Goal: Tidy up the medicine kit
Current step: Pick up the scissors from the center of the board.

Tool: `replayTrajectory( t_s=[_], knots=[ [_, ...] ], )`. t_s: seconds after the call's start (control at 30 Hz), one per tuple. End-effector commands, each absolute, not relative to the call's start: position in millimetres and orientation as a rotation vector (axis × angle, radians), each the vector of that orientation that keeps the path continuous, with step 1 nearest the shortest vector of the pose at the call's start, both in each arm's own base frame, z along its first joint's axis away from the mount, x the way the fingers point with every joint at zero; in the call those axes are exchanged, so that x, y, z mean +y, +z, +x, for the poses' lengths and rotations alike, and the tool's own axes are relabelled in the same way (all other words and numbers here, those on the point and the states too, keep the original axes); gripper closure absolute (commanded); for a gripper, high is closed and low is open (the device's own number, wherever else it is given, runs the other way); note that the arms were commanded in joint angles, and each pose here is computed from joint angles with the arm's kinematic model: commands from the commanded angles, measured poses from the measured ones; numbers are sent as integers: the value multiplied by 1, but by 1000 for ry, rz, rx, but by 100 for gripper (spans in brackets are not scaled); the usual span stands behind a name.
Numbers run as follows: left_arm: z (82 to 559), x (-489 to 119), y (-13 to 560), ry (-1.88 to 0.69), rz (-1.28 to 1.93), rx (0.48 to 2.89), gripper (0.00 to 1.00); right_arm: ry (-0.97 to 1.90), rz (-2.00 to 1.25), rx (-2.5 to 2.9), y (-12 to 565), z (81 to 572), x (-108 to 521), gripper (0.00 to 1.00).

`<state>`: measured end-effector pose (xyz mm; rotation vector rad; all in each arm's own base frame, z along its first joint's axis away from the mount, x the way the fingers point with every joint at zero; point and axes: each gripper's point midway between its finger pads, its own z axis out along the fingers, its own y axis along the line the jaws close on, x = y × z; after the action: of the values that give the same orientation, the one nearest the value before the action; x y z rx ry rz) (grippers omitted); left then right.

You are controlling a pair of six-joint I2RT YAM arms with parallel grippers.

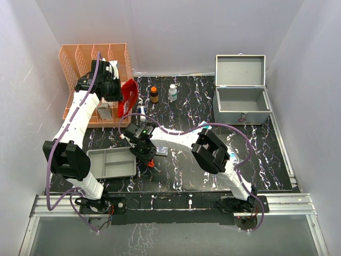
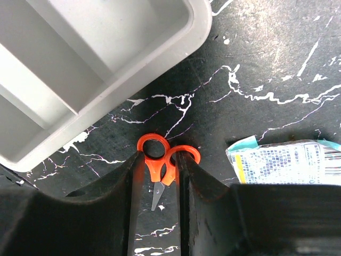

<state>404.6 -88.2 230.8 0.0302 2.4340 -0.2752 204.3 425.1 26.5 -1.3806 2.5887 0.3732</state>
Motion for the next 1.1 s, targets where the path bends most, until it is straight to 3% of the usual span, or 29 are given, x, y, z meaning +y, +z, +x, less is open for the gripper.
replayTrajectory(
  t_s=[0.0, 0.77, 1.07],
  knots=[
    [397, -89, 257, -313, 27, 2361, 100, 360, -1392, 2569, 13, 207, 429, 72],
    [397, -91, 257, -327, 31, 2361, 100, 316, -1371, 2671, -14, 204, 417, 77],
    [398, -91, 259, -326, 23, 2354, 100, 75, -1350, 2756, -33, 207, 388, 78]
  ],
)
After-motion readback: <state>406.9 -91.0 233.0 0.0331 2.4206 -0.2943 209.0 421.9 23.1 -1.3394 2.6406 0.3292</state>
